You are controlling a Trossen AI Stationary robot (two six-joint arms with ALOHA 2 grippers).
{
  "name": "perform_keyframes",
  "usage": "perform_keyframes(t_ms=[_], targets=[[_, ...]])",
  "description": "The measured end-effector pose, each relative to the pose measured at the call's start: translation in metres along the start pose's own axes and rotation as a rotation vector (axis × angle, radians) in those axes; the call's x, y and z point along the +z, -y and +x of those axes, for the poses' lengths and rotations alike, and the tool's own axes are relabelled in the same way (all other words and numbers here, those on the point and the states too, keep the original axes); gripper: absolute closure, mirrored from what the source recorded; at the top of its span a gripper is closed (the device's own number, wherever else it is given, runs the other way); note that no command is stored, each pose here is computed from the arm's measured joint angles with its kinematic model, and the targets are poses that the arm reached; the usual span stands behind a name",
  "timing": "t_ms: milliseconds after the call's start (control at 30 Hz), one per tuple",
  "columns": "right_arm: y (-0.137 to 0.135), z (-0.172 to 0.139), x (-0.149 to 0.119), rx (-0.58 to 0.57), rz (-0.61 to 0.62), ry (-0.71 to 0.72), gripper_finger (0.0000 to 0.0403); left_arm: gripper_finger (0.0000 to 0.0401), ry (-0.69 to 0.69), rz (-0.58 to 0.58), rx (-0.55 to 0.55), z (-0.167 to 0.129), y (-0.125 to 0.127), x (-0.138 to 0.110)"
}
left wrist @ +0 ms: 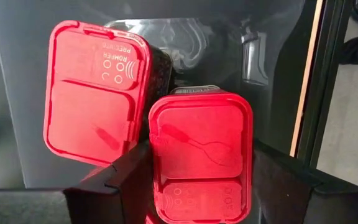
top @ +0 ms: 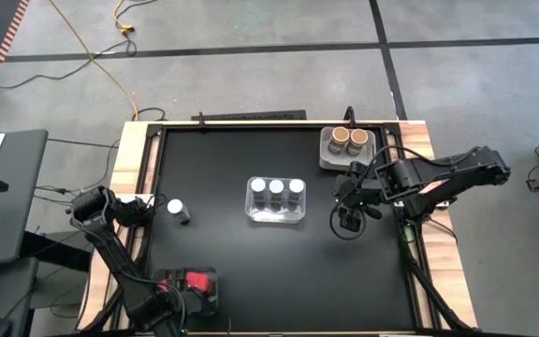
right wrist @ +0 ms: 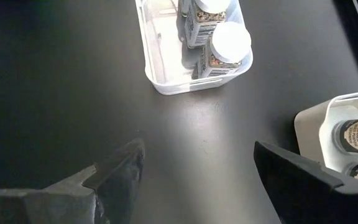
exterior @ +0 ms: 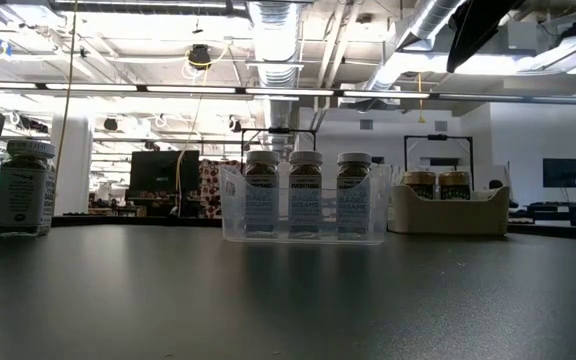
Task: Sort spices by type
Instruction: Put the red seasoning can into the black bin
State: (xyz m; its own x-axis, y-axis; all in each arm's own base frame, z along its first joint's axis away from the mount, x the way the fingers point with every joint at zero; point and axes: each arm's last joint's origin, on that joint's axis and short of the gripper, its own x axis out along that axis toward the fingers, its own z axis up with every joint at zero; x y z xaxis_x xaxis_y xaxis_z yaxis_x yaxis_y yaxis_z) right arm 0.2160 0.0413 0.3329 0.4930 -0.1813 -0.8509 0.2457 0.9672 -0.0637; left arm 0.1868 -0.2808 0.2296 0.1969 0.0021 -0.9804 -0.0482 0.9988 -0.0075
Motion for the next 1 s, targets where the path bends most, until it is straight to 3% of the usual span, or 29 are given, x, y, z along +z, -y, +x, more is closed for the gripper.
perform_keyframes(t_ms=[267,600,1000], targets=[[0.0,0.0,0.0,0.0,-0.004,0.0,0.0072,0.017,-0.004,0.003,-0.003,0.0,0.0,0.0],[0.0,0.0,0.0,-0.001,-0.008,0.0,0.0072,0.0107,-0.01,0.002,-0.011,-0.002,-0.001,0.0],[0.0,0.0,0.0,-0.001,-0.028,0.002,0.0072,0.0104,0.004,-0.082,-0.093,-0.029,-0.008,-0.001]])
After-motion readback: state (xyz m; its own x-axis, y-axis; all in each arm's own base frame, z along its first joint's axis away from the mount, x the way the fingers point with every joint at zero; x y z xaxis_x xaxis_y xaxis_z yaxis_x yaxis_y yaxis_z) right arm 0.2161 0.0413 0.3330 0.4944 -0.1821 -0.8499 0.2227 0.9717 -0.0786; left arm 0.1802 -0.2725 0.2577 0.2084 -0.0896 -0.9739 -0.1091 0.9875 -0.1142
